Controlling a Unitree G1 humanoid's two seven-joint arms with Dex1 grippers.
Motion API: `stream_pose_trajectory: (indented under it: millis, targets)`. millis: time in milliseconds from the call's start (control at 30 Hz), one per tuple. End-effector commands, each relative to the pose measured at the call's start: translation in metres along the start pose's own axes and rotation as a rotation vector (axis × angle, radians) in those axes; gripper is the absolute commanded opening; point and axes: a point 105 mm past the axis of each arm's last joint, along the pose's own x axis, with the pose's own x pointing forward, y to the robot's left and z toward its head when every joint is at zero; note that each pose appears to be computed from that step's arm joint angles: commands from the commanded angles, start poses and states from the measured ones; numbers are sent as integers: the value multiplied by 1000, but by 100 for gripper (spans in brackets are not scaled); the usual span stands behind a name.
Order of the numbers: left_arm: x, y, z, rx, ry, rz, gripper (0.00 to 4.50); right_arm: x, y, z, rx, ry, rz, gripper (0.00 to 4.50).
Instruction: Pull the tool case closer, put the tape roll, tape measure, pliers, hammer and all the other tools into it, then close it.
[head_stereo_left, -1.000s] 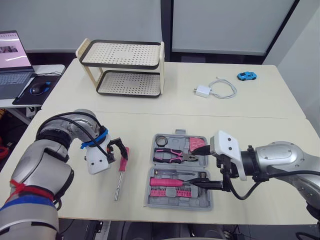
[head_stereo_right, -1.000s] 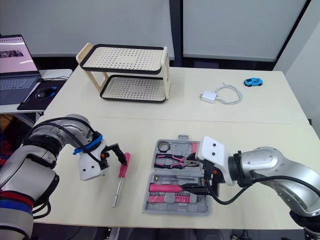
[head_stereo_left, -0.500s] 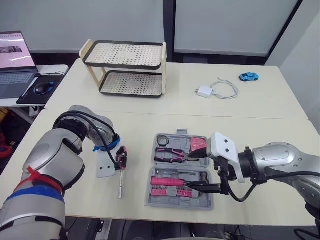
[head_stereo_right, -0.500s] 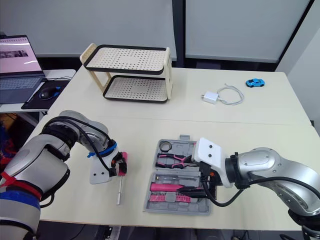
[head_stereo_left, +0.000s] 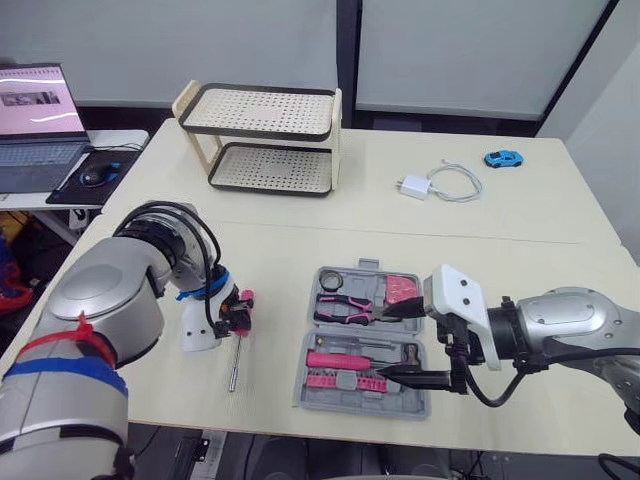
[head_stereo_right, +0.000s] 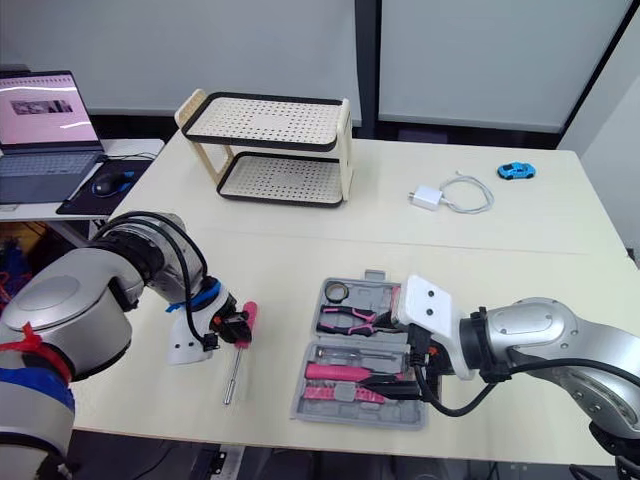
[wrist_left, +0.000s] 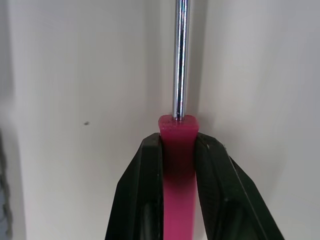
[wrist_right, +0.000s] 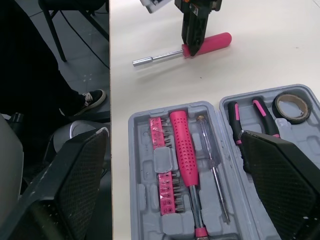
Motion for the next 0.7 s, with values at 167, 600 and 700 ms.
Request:
stream_pose_trajectory:
  millis: [167, 600, 700]
  targets:
    - [-19, 3, 3, -7, -14, -30, 53, 1, 1, 7, -28, -30, 16, 450]
    - [-25, 15, -21, 15, 129, -76, 53, 6, 0, 6, -40, -29, -1, 450]
    - [-28, 21, -24, 3, 150, -47, 53, 7, -4, 6, -54, -30, -23, 450]
